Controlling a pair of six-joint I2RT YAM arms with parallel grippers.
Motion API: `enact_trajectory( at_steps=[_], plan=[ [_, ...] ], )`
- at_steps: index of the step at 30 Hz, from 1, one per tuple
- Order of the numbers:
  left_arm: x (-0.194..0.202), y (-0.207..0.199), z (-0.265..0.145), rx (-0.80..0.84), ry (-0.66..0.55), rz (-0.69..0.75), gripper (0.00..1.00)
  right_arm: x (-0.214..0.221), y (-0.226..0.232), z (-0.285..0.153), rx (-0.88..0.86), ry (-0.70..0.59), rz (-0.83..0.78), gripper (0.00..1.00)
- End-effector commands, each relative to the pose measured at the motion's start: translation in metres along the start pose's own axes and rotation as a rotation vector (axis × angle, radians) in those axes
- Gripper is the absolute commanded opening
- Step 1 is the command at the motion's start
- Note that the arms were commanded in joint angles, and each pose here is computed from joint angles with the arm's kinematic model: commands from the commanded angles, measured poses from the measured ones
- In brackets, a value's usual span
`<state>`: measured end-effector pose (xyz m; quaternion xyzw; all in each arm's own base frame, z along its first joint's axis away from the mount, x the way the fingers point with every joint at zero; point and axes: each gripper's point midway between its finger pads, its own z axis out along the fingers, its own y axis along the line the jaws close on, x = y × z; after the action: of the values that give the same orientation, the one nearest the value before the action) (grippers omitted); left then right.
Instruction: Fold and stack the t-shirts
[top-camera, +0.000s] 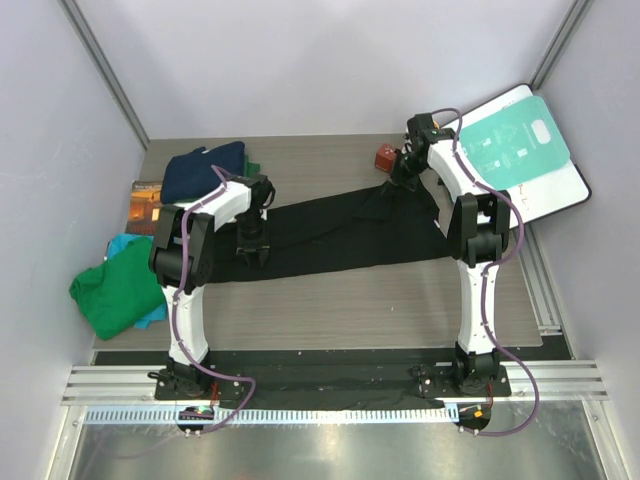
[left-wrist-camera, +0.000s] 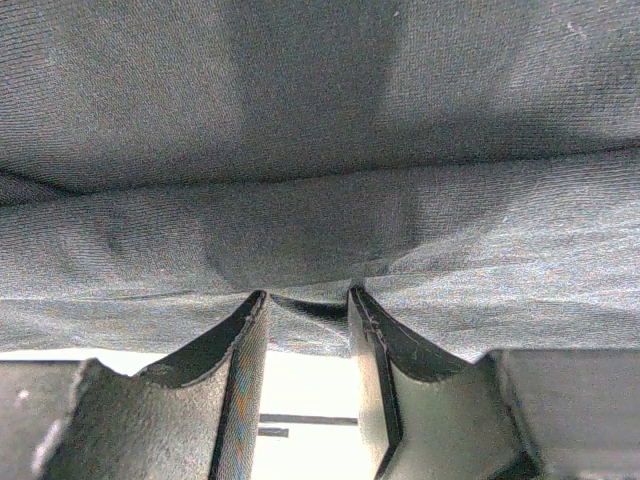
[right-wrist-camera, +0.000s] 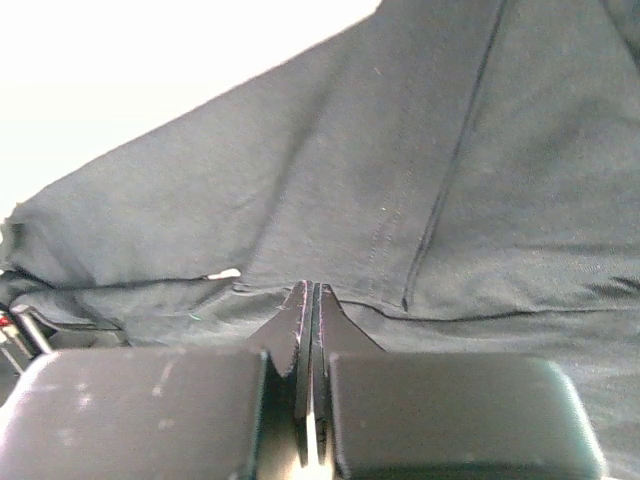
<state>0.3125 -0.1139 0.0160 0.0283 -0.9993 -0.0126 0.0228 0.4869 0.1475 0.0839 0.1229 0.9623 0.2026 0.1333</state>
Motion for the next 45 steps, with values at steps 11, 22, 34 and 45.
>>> enact_trajectory(
  at_steps=[11, 22, 34, 45],
  plan=[
    [-0.005, -0.002, 0.014, 0.002, 0.010, 0.005, 0.37, -0.004, 0.008, -0.018, -0.038, -0.039, -0.038, 0.28],
    [-0.007, -0.003, 0.014, 0.002, 0.010, 0.005, 0.37, 0.020, -0.017, 0.000, 0.027, 0.024, -0.026, 0.30],
    [-0.007, -0.003, 0.015, 0.002, 0.011, 0.007, 0.37, 0.014, -0.019, -0.001, 0.052, 0.010, -0.043, 0.31],
    [-0.007, -0.003, 0.017, 0.001, 0.014, 0.007, 0.37, 0.015, -0.022, 0.002, 0.061, 0.017, -0.043, 0.31]
  ],
)
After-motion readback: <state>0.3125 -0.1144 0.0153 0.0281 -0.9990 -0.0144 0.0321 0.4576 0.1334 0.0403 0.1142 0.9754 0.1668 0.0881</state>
